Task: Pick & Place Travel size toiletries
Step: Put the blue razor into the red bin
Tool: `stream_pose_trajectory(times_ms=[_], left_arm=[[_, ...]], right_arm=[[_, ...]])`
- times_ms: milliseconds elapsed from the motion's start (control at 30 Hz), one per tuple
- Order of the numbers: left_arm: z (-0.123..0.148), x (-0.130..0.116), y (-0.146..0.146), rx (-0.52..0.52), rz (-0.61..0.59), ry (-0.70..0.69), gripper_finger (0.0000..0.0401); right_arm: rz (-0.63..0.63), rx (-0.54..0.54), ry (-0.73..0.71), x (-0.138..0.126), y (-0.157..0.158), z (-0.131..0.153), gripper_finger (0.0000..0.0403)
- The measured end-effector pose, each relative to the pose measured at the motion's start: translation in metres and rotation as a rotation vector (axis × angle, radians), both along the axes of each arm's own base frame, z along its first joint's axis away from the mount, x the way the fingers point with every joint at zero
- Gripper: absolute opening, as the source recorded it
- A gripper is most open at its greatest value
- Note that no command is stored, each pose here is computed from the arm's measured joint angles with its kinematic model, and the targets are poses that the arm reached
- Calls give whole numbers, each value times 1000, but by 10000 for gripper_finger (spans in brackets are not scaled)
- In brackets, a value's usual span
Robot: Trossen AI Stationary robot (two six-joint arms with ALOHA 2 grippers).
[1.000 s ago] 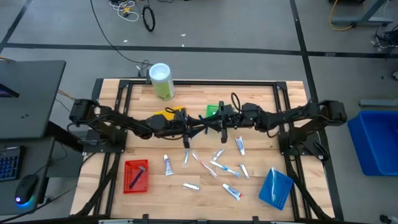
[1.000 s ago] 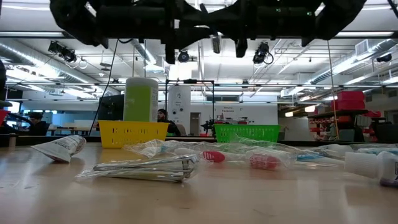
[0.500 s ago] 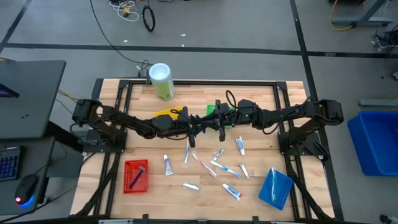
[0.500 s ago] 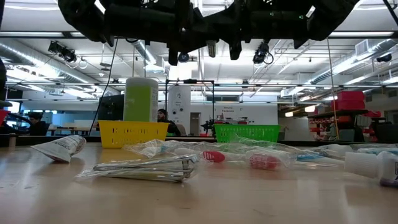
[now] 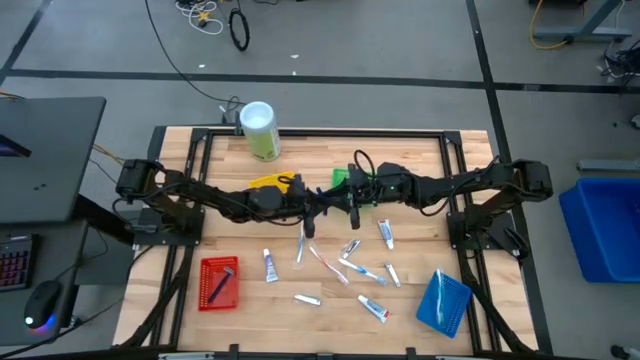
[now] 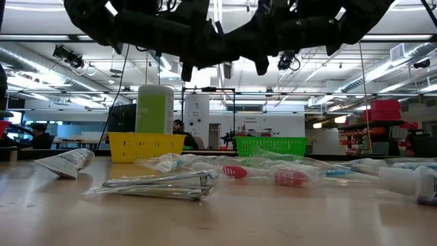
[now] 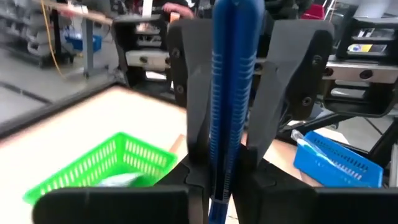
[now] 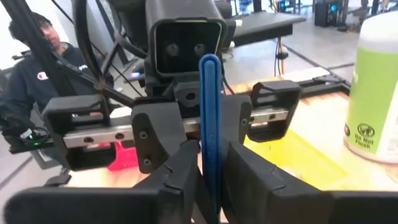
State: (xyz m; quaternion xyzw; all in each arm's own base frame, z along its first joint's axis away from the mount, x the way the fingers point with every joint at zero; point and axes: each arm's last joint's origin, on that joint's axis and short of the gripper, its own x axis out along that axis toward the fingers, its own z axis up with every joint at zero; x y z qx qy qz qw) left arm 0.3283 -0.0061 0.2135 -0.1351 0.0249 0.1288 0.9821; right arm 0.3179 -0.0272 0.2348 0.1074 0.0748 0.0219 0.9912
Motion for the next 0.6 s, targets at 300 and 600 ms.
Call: stream_pose_trajectory(times_ms=[300,600], left_arm=[[16,-23,-2,-128,-30,136,38],[47,-82,-29,-356,-50,281,40]], right_arm=[[-70,-1,-10,0,-3,1,173],[-109,-5,54,-1,-4,-5,217]])
